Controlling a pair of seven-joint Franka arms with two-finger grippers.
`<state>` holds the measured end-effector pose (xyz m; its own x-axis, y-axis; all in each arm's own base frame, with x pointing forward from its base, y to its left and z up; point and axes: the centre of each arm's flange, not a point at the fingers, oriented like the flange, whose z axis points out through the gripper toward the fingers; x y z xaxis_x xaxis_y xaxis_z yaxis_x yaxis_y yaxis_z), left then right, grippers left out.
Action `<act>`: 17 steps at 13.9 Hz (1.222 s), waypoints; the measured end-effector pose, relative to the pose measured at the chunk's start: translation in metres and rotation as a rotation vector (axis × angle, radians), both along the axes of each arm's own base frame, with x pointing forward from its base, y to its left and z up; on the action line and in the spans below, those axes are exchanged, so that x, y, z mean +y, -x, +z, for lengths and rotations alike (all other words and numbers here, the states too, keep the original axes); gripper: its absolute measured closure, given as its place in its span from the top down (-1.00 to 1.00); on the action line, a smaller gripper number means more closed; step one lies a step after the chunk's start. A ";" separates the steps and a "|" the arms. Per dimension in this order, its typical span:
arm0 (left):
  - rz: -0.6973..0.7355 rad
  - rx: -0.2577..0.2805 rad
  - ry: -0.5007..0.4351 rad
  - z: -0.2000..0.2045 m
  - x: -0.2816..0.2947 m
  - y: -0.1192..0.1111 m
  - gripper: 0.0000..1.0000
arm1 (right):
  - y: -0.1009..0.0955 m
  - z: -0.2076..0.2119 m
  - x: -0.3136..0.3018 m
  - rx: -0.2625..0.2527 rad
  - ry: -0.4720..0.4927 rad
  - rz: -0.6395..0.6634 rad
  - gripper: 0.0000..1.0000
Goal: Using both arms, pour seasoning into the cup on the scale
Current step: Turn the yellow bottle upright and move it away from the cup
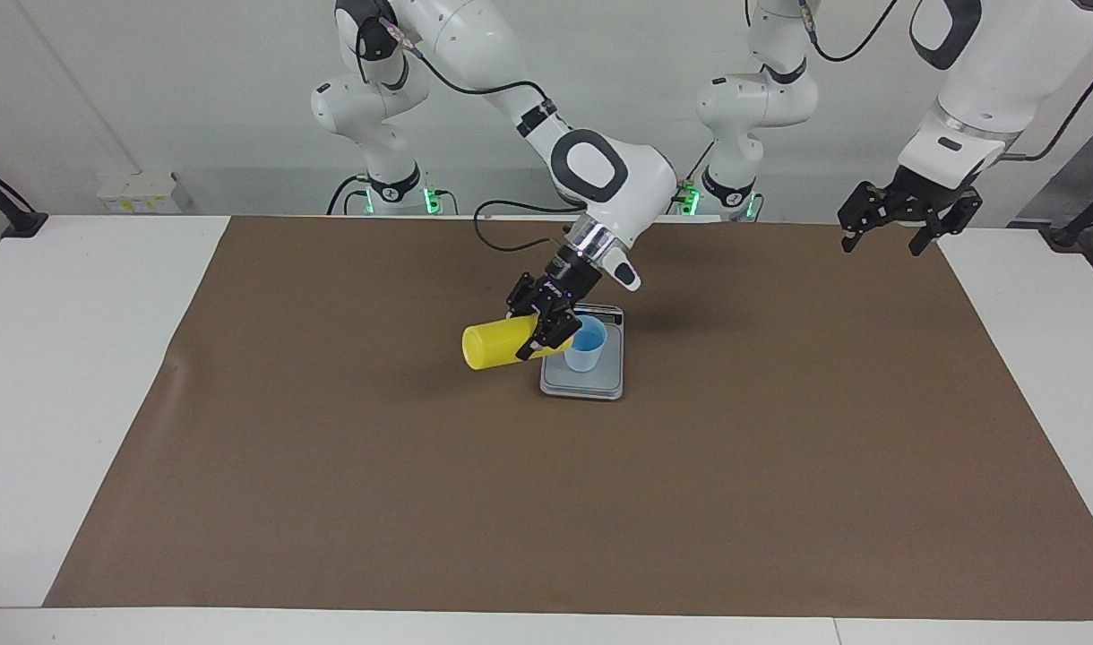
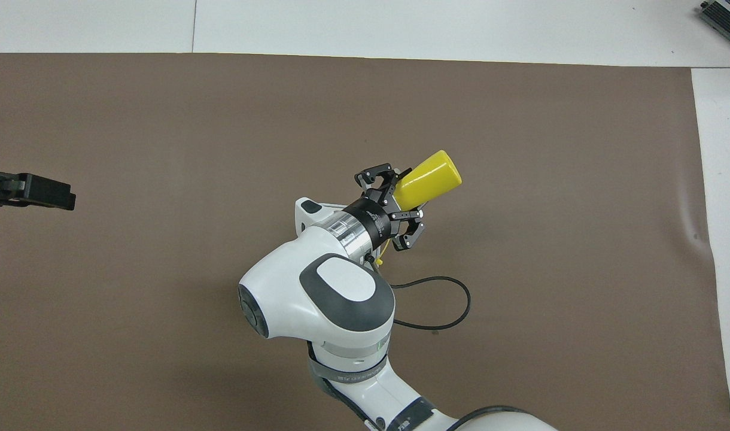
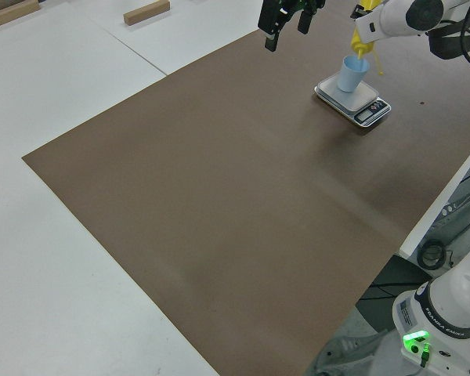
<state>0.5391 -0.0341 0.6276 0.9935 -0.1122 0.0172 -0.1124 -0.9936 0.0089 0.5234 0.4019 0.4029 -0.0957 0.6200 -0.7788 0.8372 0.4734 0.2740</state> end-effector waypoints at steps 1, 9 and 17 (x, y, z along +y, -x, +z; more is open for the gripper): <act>0.000 0.000 0.000 0.000 0.000 0.000 1.00 | -0.005 0.008 -0.009 0.016 -0.056 -0.026 0.15; -0.002 0.000 0.000 0.000 -0.001 0.000 1.00 | -0.024 0.057 -0.065 0.129 -0.402 -0.258 0.15; -0.002 0.000 0.000 0.000 -0.001 0.000 1.00 | -0.068 0.083 -0.192 0.273 -0.837 -0.686 0.15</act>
<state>0.5390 -0.0354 0.6276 0.9933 -0.1146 0.0171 -0.1147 -0.9934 0.0088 0.5915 0.2098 0.4858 0.3640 0.9264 -0.0959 0.9312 -0.3600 0.0567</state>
